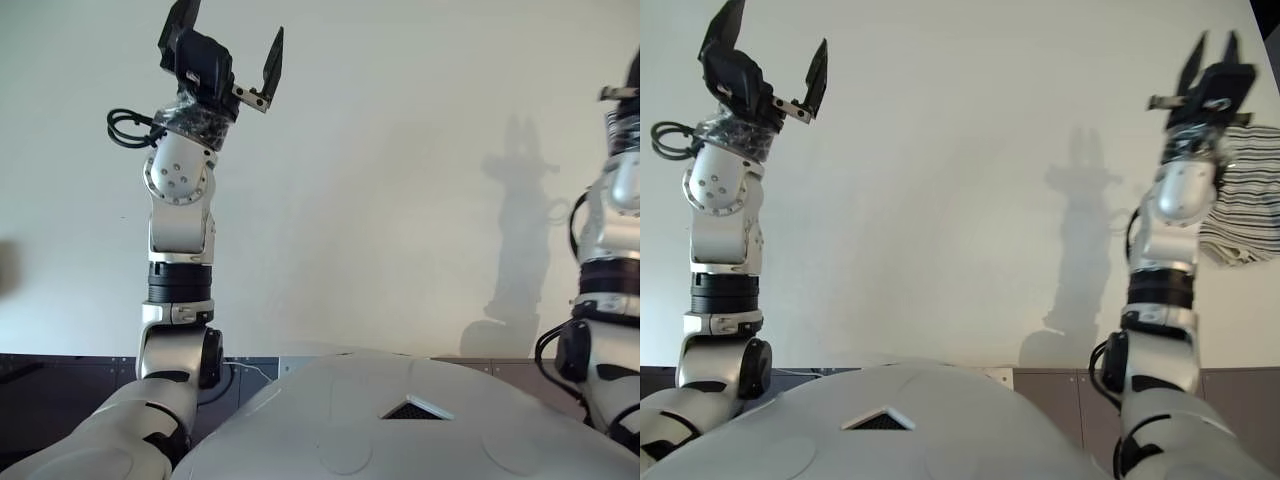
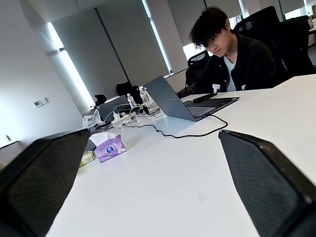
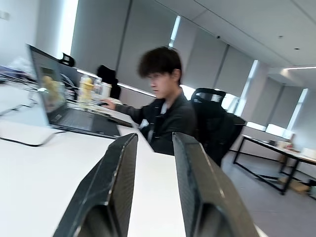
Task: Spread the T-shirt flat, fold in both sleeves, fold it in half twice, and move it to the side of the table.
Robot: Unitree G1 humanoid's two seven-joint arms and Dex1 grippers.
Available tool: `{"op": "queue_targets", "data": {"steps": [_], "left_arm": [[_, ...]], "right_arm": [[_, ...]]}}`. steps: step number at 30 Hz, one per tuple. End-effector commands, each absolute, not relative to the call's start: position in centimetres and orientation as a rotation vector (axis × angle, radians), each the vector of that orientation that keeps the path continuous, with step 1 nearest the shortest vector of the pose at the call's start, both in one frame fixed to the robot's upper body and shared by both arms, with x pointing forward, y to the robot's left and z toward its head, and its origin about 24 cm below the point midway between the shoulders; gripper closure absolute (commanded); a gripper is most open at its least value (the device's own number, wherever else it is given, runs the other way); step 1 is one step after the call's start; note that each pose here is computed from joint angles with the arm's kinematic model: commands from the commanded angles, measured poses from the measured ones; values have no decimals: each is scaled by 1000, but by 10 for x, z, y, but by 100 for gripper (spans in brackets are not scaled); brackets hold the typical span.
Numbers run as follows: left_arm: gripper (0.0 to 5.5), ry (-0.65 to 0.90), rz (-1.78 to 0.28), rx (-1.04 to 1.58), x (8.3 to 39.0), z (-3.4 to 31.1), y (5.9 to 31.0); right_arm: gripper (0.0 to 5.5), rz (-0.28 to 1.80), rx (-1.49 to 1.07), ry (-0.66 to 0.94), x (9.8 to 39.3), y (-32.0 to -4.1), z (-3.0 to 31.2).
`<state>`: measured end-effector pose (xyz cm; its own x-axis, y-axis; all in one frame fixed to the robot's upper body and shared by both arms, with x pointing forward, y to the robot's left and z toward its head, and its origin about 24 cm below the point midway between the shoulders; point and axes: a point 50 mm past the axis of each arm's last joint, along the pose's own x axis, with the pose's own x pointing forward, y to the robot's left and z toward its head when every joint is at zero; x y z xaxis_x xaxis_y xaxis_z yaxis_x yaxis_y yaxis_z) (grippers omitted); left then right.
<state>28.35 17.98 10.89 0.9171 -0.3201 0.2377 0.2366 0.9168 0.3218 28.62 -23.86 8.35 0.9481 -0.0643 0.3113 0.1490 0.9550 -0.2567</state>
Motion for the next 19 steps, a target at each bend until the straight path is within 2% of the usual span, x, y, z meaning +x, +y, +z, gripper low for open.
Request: {"op": "queue_targets", "data": {"steps": [1,5,10,19], "left_arm": [[70,-131,-155,60,254,80,181],[70,-81,-158,37,234,59,165],[70,-54,-129,41,229,42,153],[70,-76,-129,34,248,37,128]], "right_arm": [[421,96,-125,-181,247,-146,51],[421,103,-121,-92,244,-140,39],[421,41,-104,-46,256,-151,34],[421,66,-136,-57,278,-152,38]]}}
